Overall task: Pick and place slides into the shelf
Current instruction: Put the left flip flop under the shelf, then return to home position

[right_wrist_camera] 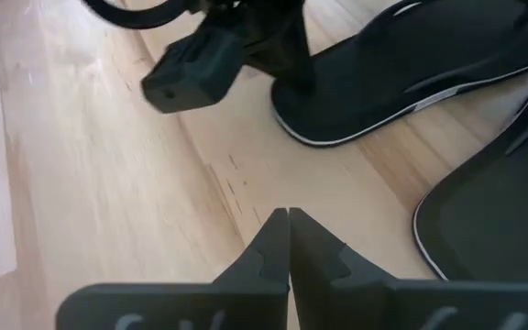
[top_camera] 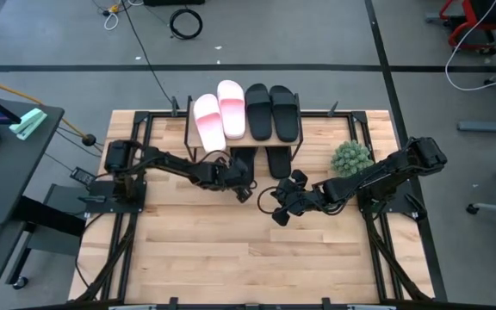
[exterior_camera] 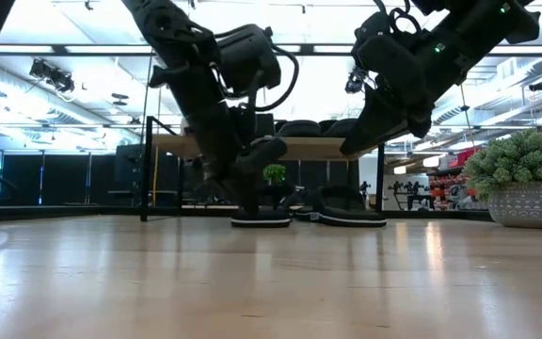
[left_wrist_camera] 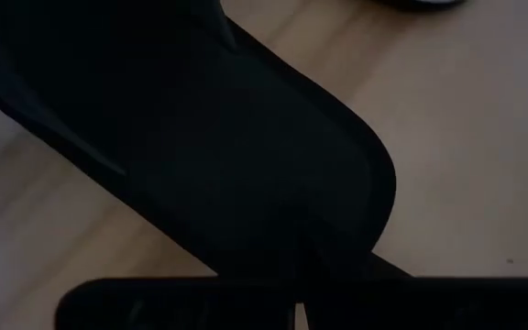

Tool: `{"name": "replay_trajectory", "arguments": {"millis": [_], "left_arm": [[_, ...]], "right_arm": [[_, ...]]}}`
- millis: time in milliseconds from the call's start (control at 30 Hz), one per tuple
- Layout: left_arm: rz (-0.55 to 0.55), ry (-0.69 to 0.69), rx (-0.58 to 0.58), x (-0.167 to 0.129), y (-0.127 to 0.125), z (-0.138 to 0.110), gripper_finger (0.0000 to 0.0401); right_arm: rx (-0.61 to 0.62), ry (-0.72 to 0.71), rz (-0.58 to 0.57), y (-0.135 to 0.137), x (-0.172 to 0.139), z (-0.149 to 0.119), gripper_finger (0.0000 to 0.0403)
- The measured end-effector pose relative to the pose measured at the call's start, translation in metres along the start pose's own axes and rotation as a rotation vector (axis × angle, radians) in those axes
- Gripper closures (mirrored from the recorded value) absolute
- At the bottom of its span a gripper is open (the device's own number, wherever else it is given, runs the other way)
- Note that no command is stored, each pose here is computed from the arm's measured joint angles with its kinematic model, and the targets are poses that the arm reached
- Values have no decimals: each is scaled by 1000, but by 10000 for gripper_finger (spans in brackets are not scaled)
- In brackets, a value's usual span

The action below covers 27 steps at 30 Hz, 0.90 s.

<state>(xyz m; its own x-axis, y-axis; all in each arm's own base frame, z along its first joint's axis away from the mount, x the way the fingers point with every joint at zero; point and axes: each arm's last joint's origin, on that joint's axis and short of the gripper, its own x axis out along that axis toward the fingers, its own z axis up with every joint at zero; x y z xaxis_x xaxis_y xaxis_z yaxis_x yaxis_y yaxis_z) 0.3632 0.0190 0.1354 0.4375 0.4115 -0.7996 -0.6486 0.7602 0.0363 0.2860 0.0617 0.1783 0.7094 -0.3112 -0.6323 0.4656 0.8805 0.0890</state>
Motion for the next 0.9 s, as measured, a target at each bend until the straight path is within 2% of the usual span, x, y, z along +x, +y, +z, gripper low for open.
{"name": "replay_trajectory", "arguments": {"millis": [333, 467, 533, 633, 700, 767, 900], "left_arm": [[34, -7, 18, 10, 20, 12, 395], [19, -43, 11, 10, 18, 16, 398], [12, -58, 60, 5, 17, 17, 397], [-12, -81, 90, -11, 17, 23, 386], [-39, -133, 71, -30, 17, 31, 377], [-71, -192, 57, -53, 20, 41, 370], [-126, -331, 122, -109, 30, 56, 362]], "right_arm": [[0, 0, 0, 0, 0, 0, 398], [-1, 0, 0, 0, 0, 0, 398], [-10, -5, -7, 0, 0, 0, 398], [-51, -14, -13, -1, -2, 1, 398], [-70, -25, 0, -2, -7, 5, 398], [-91, -48, 25, -2, -17, 11, 398], [-81, -84, 123, -7, -42, 25, 396]]}}
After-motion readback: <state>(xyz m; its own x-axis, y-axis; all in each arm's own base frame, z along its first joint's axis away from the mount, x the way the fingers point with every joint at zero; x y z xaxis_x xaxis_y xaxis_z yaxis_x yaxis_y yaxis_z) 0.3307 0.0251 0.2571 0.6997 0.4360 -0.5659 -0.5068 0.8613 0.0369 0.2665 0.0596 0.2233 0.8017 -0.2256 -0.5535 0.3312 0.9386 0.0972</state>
